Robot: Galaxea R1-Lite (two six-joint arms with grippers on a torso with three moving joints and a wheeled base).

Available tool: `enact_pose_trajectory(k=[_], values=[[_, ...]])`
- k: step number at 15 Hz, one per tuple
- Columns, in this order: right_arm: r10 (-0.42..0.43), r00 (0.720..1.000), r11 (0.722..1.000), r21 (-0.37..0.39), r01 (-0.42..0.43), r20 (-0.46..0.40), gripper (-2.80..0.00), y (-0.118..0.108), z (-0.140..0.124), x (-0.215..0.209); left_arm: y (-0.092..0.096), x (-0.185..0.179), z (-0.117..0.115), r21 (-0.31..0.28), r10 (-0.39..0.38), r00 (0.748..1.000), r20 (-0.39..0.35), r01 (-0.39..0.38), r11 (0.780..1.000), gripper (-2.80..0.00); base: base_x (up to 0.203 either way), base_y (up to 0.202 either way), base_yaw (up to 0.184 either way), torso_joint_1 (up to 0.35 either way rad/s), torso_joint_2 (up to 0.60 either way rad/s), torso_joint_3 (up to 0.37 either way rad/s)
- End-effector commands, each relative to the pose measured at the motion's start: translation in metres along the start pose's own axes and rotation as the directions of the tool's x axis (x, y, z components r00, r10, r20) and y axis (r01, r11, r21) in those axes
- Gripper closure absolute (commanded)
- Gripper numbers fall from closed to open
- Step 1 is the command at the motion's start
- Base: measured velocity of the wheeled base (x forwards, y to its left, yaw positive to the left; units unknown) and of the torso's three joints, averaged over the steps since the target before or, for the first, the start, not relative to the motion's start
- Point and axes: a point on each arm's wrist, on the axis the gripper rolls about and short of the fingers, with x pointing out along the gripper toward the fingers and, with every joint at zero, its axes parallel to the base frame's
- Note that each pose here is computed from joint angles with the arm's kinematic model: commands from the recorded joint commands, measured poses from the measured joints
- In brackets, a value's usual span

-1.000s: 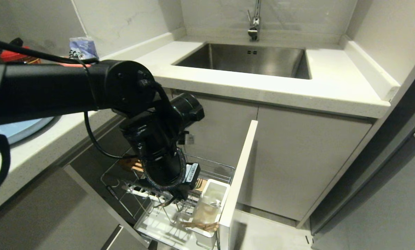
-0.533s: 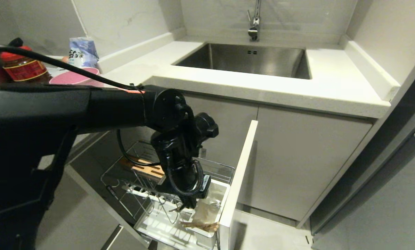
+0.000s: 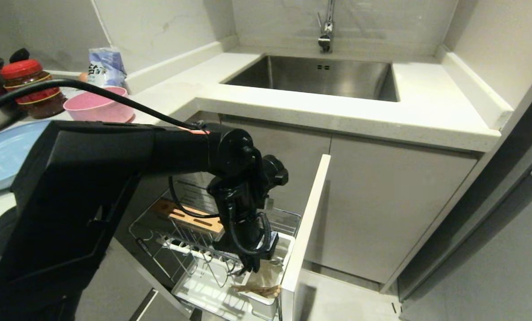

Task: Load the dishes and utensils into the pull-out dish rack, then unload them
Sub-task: Pick up the fork and place it in the cupboard

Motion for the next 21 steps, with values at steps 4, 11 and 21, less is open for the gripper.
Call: enact_pose_trajectory(k=[4, 11, 21], values=[[0.000, 1.000, 1.000, 0.000, 0.000, -0.024, 0.00, 0.000, -0.007, 0.001, -0.009, -0.001, -0.006, 0.023, 0.001, 1.000, -0.015, -0.001, 1.000, 0.00, 0.000, 0.000, 0.000, 0.000, 0.00, 0.000], [0.000, 1.000, 1.000, 0.000, 0.000, -0.024, 0.00, 0.000, -0.007, 0.001, -0.002, 0.031, 0.019, -0.008, -0.003, 1.000, 0.006, 0.003, 1.000, 0.00, 0.000, 0.000, 0.000, 0.000, 0.00, 0.000], [0.000, 1.000, 1.000, 0.000, 0.000, -0.024, 0.00, 0.000, -0.007, 0.001, 0.006, 0.045, 0.028, -0.002, 0.003, 1.000, -0.005, -0.003, 1.000, 0.00, 0.000, 0.000, 0.000, 0.000, 0.00, 0.000]])
